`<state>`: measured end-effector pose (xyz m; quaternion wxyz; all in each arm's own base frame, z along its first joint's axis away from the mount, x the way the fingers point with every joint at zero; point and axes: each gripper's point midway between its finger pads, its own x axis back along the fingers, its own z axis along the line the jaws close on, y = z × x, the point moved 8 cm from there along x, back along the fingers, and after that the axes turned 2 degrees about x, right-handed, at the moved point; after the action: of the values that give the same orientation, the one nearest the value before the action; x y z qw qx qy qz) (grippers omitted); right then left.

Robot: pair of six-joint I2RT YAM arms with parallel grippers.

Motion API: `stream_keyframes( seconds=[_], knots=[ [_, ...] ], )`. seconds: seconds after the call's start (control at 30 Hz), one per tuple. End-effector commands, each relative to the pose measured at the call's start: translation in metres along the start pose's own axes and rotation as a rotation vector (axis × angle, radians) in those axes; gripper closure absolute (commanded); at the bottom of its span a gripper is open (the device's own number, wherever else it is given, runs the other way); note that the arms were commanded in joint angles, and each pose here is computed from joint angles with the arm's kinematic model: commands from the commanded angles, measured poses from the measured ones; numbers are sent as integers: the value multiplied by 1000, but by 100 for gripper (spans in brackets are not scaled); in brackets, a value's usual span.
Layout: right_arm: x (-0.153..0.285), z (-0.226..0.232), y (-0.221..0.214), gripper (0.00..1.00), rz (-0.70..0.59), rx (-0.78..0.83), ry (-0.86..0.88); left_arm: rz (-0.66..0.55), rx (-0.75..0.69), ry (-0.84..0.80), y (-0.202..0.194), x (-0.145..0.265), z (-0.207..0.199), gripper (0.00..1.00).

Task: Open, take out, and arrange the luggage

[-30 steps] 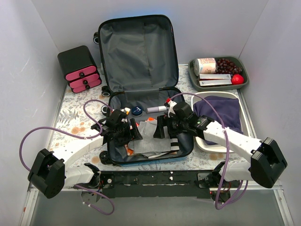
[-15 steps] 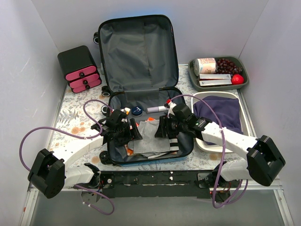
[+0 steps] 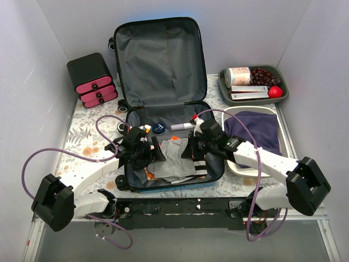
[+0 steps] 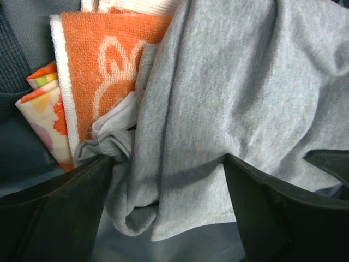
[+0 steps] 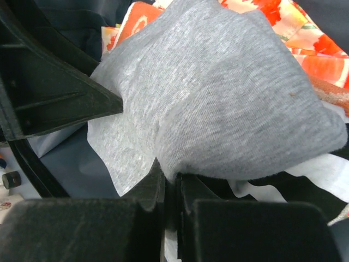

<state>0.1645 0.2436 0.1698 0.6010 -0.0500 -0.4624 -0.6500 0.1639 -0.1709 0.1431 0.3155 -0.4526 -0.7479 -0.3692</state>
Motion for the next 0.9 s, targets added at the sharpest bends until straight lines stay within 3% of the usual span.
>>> stream_keyframes(
  seconds=[0.0, 0.03, 0.37, 0.6, 0.87],
  knots=[
    [10, 15, 26, 99, -64, 71, -15, -75, -27, -53, 11, 19, -15, 8],
    [12, 16, 28, 99, -68, 72, -29, -87, -31, -65, 14, 23, -19, 2],
    [58, 31, 66, 99, -139, 122, -99, -213, -21, -142, 27, 68, -40, 2],
    [88, 10, 89, 99, -179, 137, -176, -276, -4, -89, 33, 81, -36, 2],
    [132, -22, 103, 99, -322, 81, -332, -271, -8, -63, 33, 76, -34, 2]
  ],
)
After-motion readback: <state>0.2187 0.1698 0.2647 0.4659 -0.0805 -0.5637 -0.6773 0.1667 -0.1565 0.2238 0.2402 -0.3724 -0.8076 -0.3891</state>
